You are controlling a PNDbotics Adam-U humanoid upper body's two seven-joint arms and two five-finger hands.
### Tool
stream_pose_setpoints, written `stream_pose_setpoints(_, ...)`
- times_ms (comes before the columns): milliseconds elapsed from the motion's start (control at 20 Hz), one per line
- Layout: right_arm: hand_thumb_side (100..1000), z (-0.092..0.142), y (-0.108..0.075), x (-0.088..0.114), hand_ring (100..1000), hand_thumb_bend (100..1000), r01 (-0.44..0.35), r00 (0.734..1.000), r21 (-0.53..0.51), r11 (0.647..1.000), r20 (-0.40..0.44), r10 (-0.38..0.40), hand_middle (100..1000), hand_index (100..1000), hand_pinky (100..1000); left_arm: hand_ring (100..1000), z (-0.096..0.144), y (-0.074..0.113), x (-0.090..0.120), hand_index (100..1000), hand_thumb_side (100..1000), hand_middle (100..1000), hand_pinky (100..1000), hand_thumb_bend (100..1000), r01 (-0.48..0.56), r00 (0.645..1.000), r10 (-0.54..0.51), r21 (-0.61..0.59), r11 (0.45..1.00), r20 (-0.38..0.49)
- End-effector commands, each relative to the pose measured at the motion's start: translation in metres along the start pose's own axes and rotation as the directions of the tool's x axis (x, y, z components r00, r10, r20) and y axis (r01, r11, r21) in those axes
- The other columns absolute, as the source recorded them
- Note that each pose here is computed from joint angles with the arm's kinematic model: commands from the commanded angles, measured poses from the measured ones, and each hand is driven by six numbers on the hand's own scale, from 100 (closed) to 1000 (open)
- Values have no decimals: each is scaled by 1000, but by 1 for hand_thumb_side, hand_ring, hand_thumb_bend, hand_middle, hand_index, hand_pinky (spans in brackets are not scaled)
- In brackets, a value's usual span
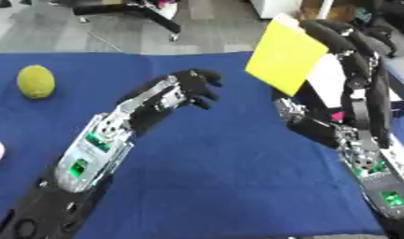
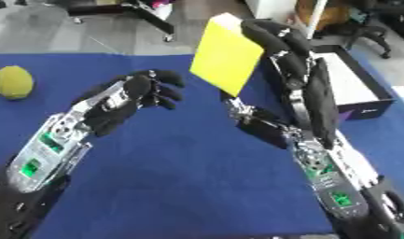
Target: Pick up the objects with one hand, pass them to the other hand, and then place them into the box on the other side of the table.
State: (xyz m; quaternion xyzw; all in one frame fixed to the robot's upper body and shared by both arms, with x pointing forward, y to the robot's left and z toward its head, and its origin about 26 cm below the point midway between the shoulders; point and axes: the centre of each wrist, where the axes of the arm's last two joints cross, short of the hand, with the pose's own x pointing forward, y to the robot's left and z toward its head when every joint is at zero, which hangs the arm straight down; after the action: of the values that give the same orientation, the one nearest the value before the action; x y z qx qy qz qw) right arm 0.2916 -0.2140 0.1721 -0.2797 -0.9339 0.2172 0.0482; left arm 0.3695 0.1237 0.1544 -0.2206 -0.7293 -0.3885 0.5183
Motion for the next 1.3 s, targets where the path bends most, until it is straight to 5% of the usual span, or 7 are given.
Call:
stream_pose_setpoints(50,100,5,-25,-13,687,100,-79,997,-4,997,-24,79,363,654,776,783,17,28,-6,862,808,809,773,725,-2,1000,1,131,991,8)
stream_pose_setpoints(250,100,28,-53,-27,680,100,-169,975,48,984,-139,175,316,656,765,767,52,55,-17,849,791,787,765,682,-20,999,11,297,955,31)
stream_pose_setpoints(450,280,66,-76,-43,694,100,-215,917,228,950,-286,276,301,686,773,756,91,72,-15,841,791,773,762,650,2,998,-29,448,894,54)
stream_pose_setpoints(600,327,97,-92,-55,699,100,-213,849,364,907,-391,356,304,702,767,752,102,66,-8,841,789,768,760,631,14,996,-54,500,866,67)
stream_pose_setpoints(650,170,102,-95,-60,694,100,-210,827,391,896,-419,376,301,702,758,751,103,63,-6,843,787,769,760,627,12,996,-58,512,859,72)
stream_pose_setpoints(700,315,106,-97,-64,696,100,-205,805,411,888,-446,392,306,708,755,750,104,60,-4,840,783,765,760,621,8,994,-62,526,851,85)
stream_pose_setpoints(1300,296,103,-131,-141,735,100,-168,498,495,852,-703,507,369,763,759,746,97,33,19,838,771,760,761,601,-15,981,-97,559,829,170)
